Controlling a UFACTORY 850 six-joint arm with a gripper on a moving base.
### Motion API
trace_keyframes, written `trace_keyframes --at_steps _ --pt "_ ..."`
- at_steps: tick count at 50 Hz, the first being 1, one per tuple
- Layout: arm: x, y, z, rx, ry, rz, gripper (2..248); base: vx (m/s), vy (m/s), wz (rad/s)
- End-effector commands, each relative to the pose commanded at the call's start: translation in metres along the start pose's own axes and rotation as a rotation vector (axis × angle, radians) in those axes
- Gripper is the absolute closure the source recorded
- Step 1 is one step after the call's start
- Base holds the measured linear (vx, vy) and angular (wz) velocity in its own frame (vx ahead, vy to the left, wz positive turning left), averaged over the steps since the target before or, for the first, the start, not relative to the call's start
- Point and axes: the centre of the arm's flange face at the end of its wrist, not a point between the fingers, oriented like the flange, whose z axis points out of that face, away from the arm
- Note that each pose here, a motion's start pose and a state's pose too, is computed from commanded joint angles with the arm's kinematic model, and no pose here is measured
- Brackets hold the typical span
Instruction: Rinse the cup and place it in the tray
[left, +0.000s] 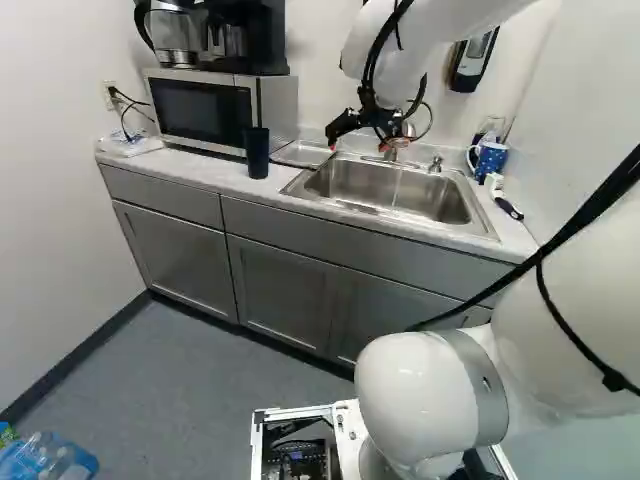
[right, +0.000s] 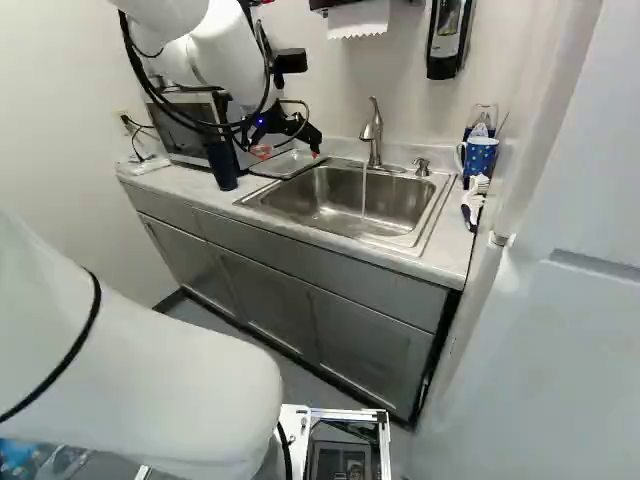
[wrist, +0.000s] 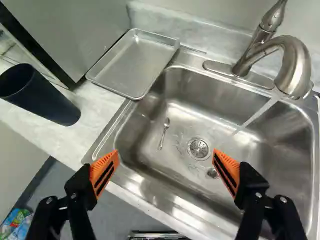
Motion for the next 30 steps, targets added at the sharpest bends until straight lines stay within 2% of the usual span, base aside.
trace_keyframes --at_steps 30 --pt "0.001 -0.047 0.001 0.079 -0.001 -0.081 3 0.0 0.0 0.0"
